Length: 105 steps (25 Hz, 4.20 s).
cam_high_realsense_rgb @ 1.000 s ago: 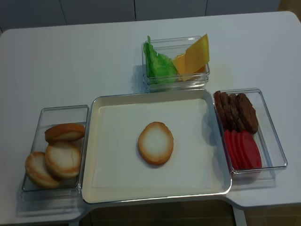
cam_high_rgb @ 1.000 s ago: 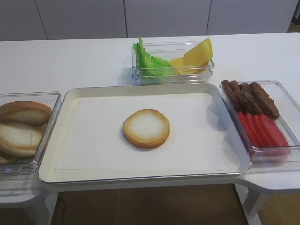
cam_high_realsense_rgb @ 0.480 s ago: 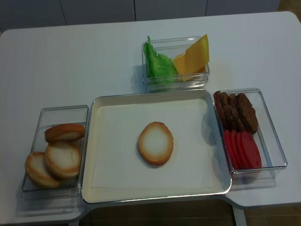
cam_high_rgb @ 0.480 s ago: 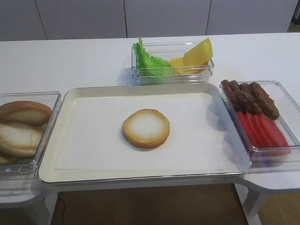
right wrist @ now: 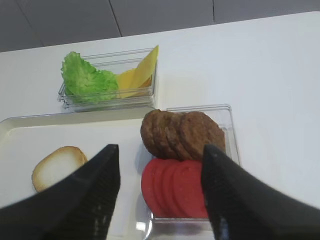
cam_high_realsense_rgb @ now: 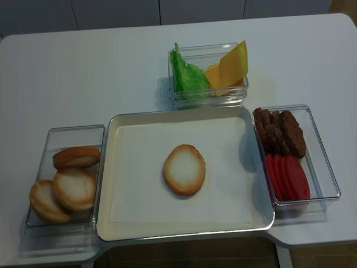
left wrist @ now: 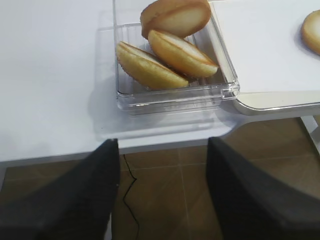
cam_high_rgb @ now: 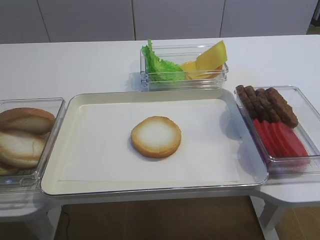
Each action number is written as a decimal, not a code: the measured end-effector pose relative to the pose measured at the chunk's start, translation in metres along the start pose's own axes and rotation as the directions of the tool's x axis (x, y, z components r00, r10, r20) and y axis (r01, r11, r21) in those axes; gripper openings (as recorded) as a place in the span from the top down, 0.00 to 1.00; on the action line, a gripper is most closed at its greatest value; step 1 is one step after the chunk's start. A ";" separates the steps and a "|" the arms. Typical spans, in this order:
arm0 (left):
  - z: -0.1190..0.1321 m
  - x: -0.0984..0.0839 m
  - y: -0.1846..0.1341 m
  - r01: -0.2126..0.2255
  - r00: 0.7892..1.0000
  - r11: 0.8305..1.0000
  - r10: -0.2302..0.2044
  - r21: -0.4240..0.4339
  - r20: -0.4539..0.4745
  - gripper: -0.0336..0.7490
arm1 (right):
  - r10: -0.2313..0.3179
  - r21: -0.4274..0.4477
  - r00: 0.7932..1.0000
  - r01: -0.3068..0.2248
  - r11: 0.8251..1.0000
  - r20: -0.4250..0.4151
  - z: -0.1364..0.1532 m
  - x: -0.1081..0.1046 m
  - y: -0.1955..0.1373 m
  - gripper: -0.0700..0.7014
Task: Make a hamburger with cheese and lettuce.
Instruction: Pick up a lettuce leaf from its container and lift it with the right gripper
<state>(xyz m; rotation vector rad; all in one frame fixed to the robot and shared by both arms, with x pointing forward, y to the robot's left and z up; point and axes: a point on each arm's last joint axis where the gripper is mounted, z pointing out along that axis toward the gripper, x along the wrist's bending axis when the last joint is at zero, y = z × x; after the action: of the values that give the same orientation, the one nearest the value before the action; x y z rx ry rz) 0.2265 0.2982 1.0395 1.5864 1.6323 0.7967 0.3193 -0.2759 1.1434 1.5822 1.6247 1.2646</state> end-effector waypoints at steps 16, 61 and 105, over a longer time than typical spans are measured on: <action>0.000 0.000 0.000 0.000 1.000 1.000 0.000 0.000 0.000 0.43 | 0.147 0.195 0.984 -0.125 0.973 -0.102 0.150 -0.002 0.100 0.40; 0.000 0.000 0.000 0.000 1.000 1.000 0.000 0.000 0.000 0.44 | 0.077 0.359 0.842 0.143 0.922 -0.534 0.423 0.096 0.052 0.40; 0.000 0.000 0.000 0.000 1.000 1.000 0.000 0.000 0.000 0.44 | 0.054 0.407 0.856 0.188 0.894 -0.514 0.430 0.091 0.039 0.74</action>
<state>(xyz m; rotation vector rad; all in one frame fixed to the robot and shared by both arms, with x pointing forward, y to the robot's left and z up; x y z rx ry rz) 0.2265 0.2982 1.0395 1.5864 1.6323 0.7967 0.6986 -0.0862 1.0201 1.4823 2.4380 1.4318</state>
